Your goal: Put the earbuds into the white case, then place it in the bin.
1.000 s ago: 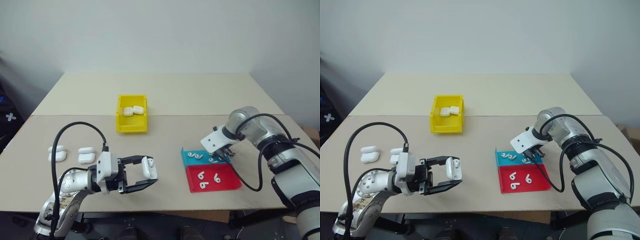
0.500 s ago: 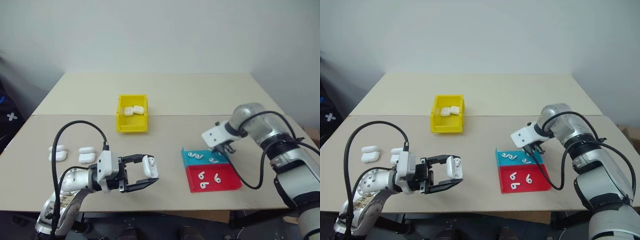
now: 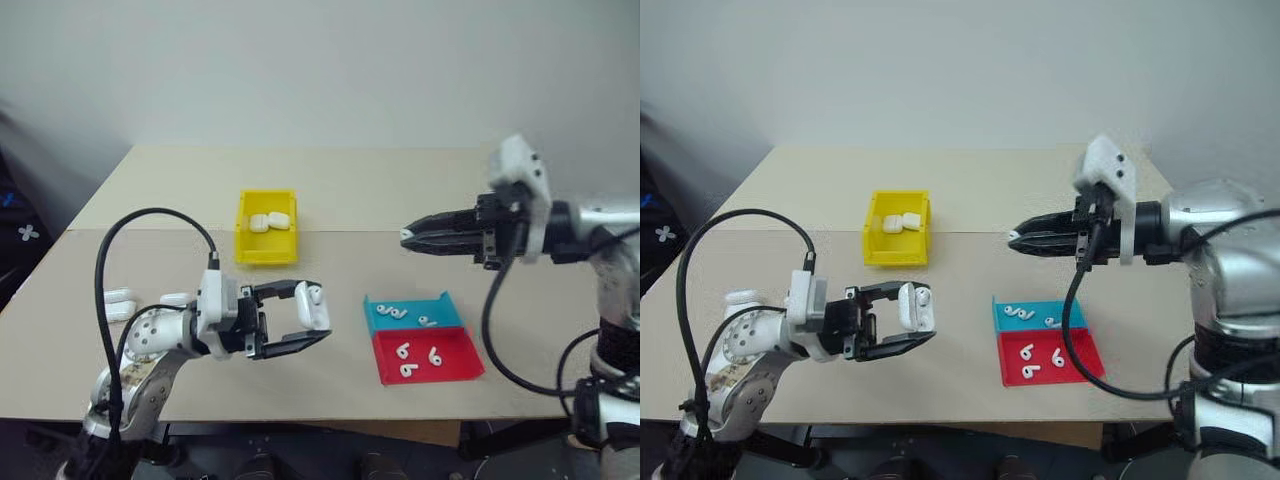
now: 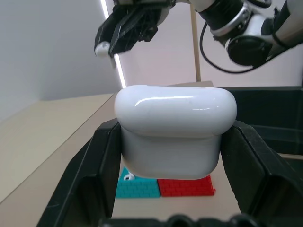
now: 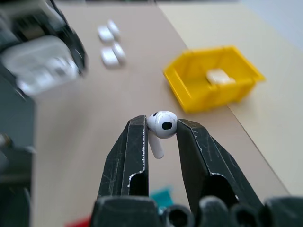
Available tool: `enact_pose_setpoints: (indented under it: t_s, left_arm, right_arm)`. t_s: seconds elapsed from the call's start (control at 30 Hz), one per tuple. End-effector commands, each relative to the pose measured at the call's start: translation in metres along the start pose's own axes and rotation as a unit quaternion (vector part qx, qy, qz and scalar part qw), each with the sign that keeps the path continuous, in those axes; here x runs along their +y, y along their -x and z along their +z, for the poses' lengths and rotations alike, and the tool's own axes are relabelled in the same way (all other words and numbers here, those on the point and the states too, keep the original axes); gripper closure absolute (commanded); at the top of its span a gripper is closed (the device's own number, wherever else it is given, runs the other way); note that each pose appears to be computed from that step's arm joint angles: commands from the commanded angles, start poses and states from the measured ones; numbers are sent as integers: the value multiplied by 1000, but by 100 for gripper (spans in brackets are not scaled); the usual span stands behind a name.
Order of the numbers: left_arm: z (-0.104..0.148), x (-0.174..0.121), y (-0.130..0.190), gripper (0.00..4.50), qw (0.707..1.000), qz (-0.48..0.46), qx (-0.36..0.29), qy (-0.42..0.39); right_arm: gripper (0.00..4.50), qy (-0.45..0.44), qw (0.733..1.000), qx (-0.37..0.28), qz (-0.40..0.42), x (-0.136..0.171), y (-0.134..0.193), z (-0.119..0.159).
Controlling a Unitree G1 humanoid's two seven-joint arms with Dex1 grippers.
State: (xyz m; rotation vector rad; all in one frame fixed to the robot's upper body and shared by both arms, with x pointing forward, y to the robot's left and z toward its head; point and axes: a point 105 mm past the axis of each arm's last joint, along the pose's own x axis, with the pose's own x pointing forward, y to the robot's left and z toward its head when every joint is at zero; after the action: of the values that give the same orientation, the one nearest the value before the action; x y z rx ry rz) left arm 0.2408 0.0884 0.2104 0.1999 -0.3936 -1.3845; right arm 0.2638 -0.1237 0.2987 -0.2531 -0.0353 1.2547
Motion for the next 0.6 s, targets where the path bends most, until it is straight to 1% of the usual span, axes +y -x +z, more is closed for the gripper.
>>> enact_pose_setpoints:
  t_s: [0.03,0.1,0.23,0.4,0.6]
  left_arm:
    - [7,4,-10,170,999,-20,-25,6]
    - [10,8,-16,170,999,-30,-38,9]
    - [13,16,-28,170,998,-42,-52,7]
    - [17,22,-40,170,996,-51,-71,5]
    - [19,21,-40,170,996,-54,-74,2]
  right_arm:
    - [348,-33,997,-73,19,23,3,13]
    - [348,-66,991,-107,38,30,-4,15]
    - [348,-97,985,-134,58,40,-17,14]
    - [348,-96,985,-133,59,48,-29,7]
    - [348,-94,986,-126,54,50,-32,2]
